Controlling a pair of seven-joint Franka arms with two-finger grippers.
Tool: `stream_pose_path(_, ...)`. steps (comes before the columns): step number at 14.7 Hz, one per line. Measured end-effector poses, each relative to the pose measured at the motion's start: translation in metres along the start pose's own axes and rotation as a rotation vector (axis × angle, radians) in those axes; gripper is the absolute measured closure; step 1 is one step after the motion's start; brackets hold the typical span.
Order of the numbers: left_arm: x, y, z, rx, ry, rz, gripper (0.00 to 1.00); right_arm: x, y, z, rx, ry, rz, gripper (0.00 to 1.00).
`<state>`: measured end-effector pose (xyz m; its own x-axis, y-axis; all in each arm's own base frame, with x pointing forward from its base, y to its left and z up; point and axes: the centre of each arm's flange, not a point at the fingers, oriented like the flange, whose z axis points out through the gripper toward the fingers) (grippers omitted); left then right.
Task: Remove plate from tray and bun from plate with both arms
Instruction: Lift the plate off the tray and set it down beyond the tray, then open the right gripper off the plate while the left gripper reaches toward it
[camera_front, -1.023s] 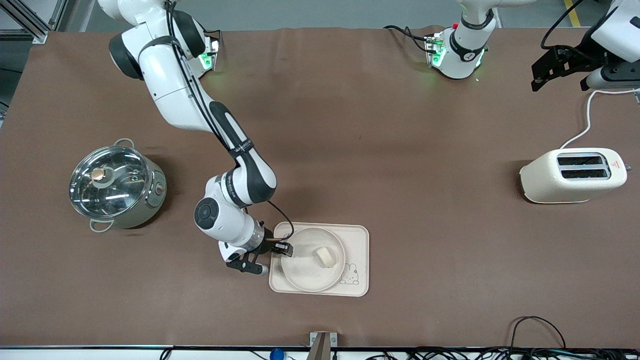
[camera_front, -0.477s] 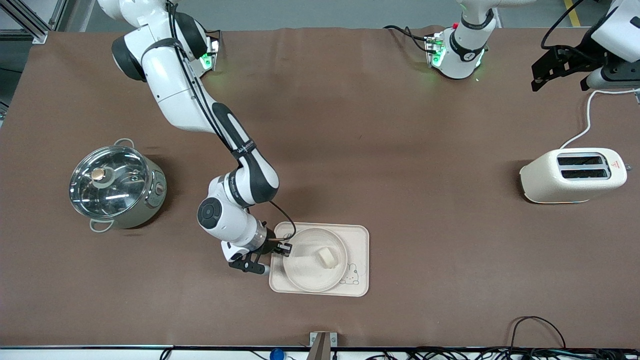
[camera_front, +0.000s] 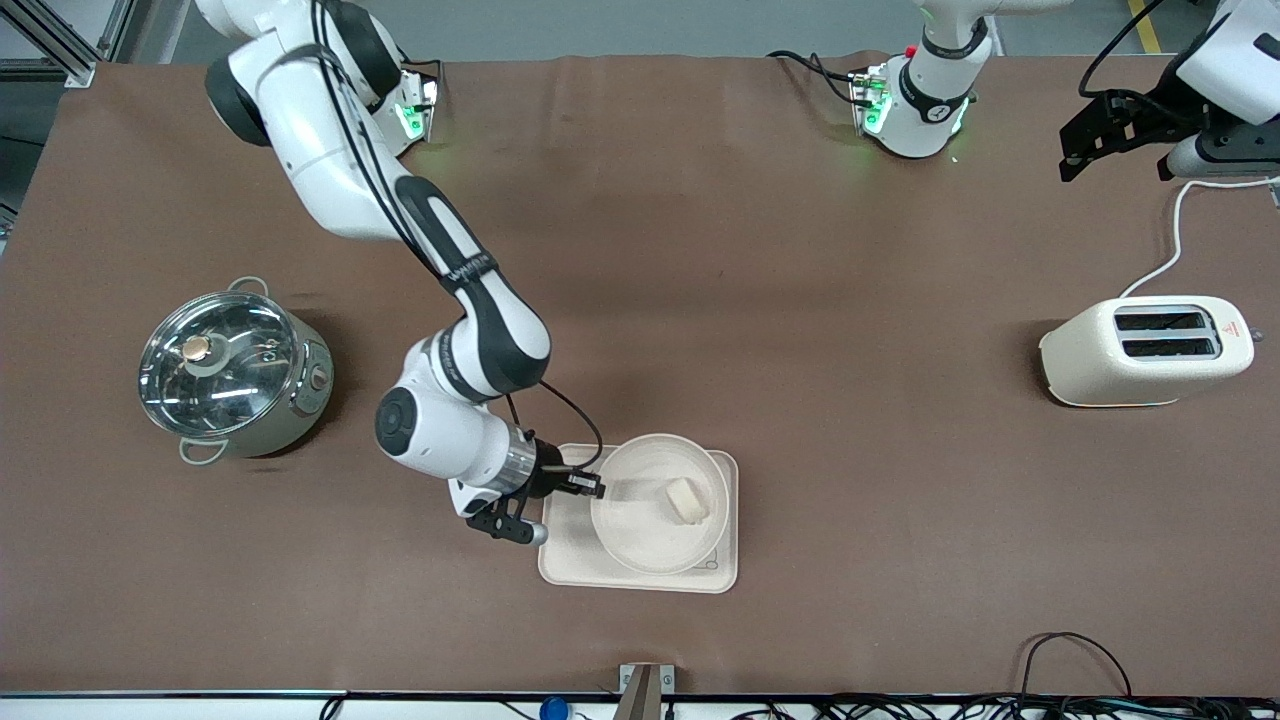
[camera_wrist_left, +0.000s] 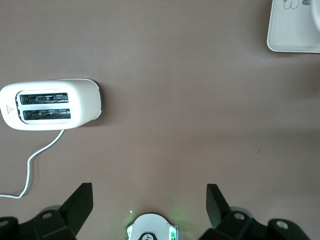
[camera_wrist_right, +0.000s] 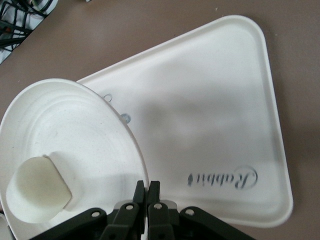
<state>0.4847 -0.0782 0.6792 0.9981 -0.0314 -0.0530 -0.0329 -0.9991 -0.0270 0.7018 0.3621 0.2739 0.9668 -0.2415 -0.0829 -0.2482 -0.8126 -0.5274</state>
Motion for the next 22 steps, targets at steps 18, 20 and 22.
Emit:
stream_pose_path(18,0.012,0.015,0.023,0.002,-0.045,0.03,0.0,-0.209,0.082,0.066,-0.148,0.061,-0.107,0.81)
stream_pose_path(20,0.017,0.03,0.033,0.002,-0.037,0.049,0.0,-0.204,0.083,0.062,-0.145,0.069,-0.099,0.62)
stream_pose_path(22,0.022,0.049,0.049,0.002,-0.02,0.059,0.0,-0.199,0.081,0.055,-0.121,0.08,-0.06,0.41)
